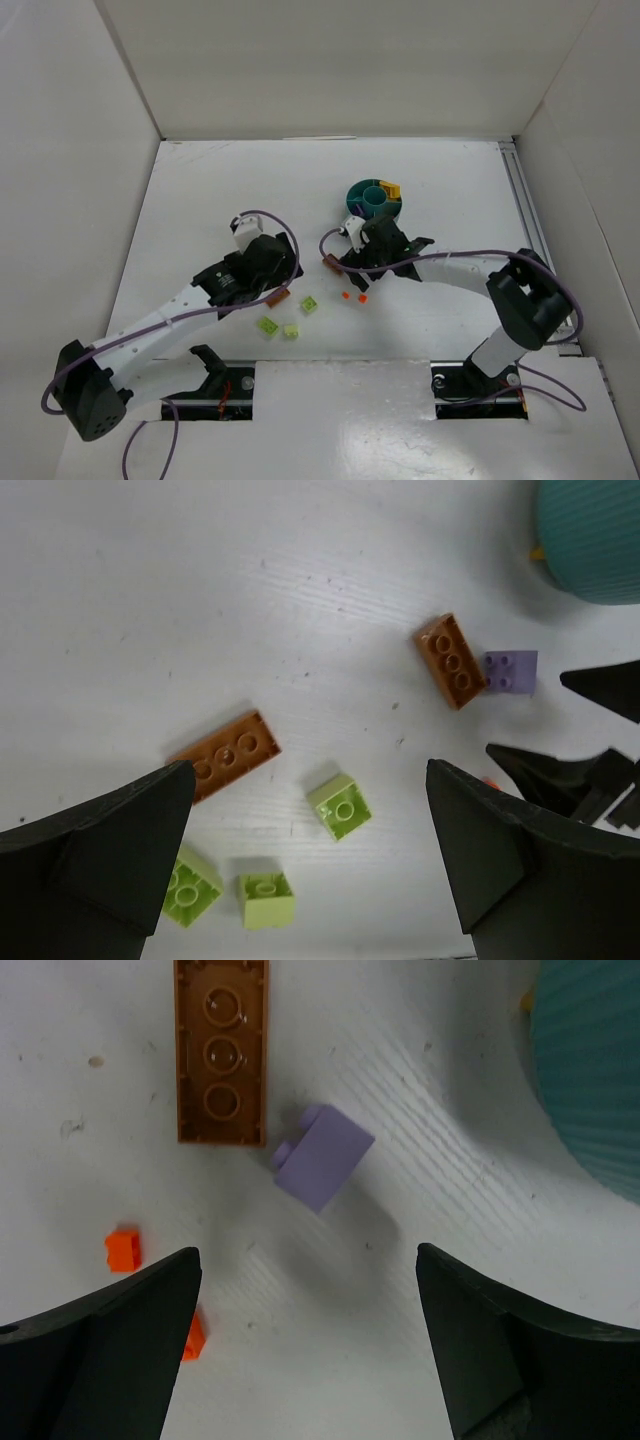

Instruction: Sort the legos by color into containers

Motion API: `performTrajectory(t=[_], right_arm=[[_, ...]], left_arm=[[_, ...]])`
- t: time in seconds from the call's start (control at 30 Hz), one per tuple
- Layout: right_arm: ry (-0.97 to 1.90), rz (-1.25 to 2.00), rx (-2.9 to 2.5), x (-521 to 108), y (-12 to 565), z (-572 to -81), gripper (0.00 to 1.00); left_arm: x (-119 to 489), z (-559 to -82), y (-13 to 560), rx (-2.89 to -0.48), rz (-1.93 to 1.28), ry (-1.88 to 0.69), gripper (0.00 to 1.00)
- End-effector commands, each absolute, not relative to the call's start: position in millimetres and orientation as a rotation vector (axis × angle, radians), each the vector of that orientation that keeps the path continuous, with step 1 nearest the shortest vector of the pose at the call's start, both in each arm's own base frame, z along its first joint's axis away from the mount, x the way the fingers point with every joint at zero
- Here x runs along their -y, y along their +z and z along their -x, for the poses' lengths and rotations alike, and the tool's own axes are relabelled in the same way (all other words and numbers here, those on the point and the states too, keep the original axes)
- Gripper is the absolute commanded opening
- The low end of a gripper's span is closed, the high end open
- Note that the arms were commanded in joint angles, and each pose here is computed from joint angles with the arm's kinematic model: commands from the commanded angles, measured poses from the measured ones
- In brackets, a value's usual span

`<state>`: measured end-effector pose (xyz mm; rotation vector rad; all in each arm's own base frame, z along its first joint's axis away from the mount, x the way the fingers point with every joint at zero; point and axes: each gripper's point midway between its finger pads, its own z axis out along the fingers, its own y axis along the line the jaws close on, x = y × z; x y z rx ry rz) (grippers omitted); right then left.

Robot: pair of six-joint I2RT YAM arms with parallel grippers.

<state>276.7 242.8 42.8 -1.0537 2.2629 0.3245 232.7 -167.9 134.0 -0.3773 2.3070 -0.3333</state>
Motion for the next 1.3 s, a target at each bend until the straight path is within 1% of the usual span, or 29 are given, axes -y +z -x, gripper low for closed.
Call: performTrajectory(t=[0.0,0.07,0.13,0.2,0.3,0.33,0.4,0.43,0.47,0.57,0.6,0.67,0.7,0.73,0.87,0.9,0.97,1.1,1.27], right_arm=[[0.355,0.973,-2.158,-274.9,62.2,-307.3,0.92],[0.335,0.948,-2.164,-275.1,56.5,-312.8,0.91],[0.309,0.932,-2.198,-273.1,45.4,-315.4,0.85],[0.302,0.923,-2.187,-277.5,46.3,-322.9,0.76],[0.3,0.898,-2.197,-278.4,46.0,-325.2,0.66],[0.3,0.898,-2.197,-278.4,46.0,-325.2,0.55],[0.29,0.893,-2.197,-277.2,46.0,-326.3,0.45],[0.29,0.893,-2.197,-277.2,46.0,-326.3,0.35],[0.293,0.889,-2.187,-277.6,50.3,-326.8,0.3],[0.3,0.886,-2.152,-278.6,64.1,-328.5,0.22],[0.319,0.906,-2.133,-281.2,69.2,-327.1,0.22],[0.342,0.924,-2.11,-283.0,79.2,-324.1,0.18],[0.356,0.939,-2.064,-285.6,96.4,-324.8,0.18],[0.352,0.946,-2.05,-284.4,101.9,-324.0,0.18],[0.288,0.951,-1.981,-278.9,143.0,-332.8,0.17],[0.26,0.952,-1.998,-272.0,144.5,-335.5,0.17],[0.234,0.928,-1.972,-268.6,165.3,-345.5,0.17],[0.176,0.887,-1.961,-250.8,182.0,-369.3,0.17],[0.128,0.894,-1.99,-244.6,177.6,-394.1,0.18]], left_arm=[[152.7,-216.0,136.7,-2.279,0.517,-0.391,0.99],[149.2,-212.0,139.5,-2.268,0.542,-0.411,0.99],[144.3,-206.7,142.1,-2.258,0.556,-0.426,0.99],[142.7,-205.0,142.2,-2.251,0.557,-0.435,0.99],[137.9,-202.2,141.4,-2.253,0.57,-0.42,0.99],[138.1,-202.1,143.6,-2.244,0.582,-0.433,0.99],[136.6,-200.7,141.9,-2.252,0.581,-0.423,0.99],[136.6,-200.7,141.9,-2.252,0.581,-0.423,0.99],[136.6,-200.7,141.9,-2.252,0.581,-0.423,0.99],[137.7,-202.0,141.1,-2.254,0.568,-0.417,0.99],[137.7,-202.0,141.1,-2.254,0.568,-0.417,0.99],[138.9,-203.3,142.5,-2.255,0.568,-0.416,0.99],[139.9,-204.6,143.9,-2.25,0.556,-0.42,0.99],[145.9,-206.4,147.5,-2.243,0.541,-0.455,0.99],[158.9,-208.4,146.0,-2.251,0.479,-0.513,0.99],[160.5,-210.2,144.5,-2.253,0.479,-0.51,0.99],[161.9,-211.9,138.7,-2.27,0.462,-0.486,0.99],[165.4,-219.6,131.6,-2.303,0.433,-0.49,0.99],[162.0,-231.3,128.1,-2.327,0.421,-0.473,0.99]])
